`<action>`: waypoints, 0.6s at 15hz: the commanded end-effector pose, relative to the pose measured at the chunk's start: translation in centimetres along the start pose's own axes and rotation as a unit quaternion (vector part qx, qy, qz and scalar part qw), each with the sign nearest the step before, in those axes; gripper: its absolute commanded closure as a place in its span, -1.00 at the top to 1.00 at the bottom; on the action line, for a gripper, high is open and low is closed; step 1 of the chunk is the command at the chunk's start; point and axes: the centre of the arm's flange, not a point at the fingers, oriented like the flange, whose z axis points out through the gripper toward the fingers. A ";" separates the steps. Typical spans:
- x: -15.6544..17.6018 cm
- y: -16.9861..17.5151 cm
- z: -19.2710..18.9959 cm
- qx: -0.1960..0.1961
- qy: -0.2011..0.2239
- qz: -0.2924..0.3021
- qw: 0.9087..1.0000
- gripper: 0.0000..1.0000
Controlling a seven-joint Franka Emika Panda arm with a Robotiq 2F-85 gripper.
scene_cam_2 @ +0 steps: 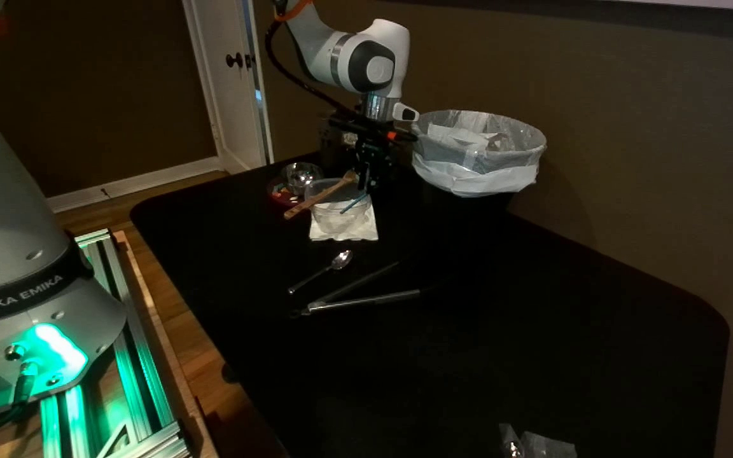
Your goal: Pick up the blue pen and place it on top of the clear bowl next to the wooden spoon
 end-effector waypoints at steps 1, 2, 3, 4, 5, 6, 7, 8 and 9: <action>-0.3 -0.7 0.2 -0.008 -0.014 0.015 1.000 0.10; -0.4 -0.9 0.1 -0.007 -0.014 0.019 1.000 0.27; -0.7 -1.1 -0.1 -0.007 -0.011 0.020 1.000 0.41; -0.9 -1.2 -0.2 -0.008 -0.008 0.021 1.000 0.58; -1.2 -1.4 -0.4 -0.008 -0.004 0.021 1.000 0.72; -1.5 -1.6 -0.7 -0.007 0.002 0.021 1.000 0.85; -1.8 -1.7 -0.9 -0.006 0.005 0.020 1.000 0.98; -2.1 -1.8 -1.0 -0.006 0.005 0.021 1.000 1.00; -2.3 -1.9 -1.1 -0.006 0.007 0.021 1.000 1.00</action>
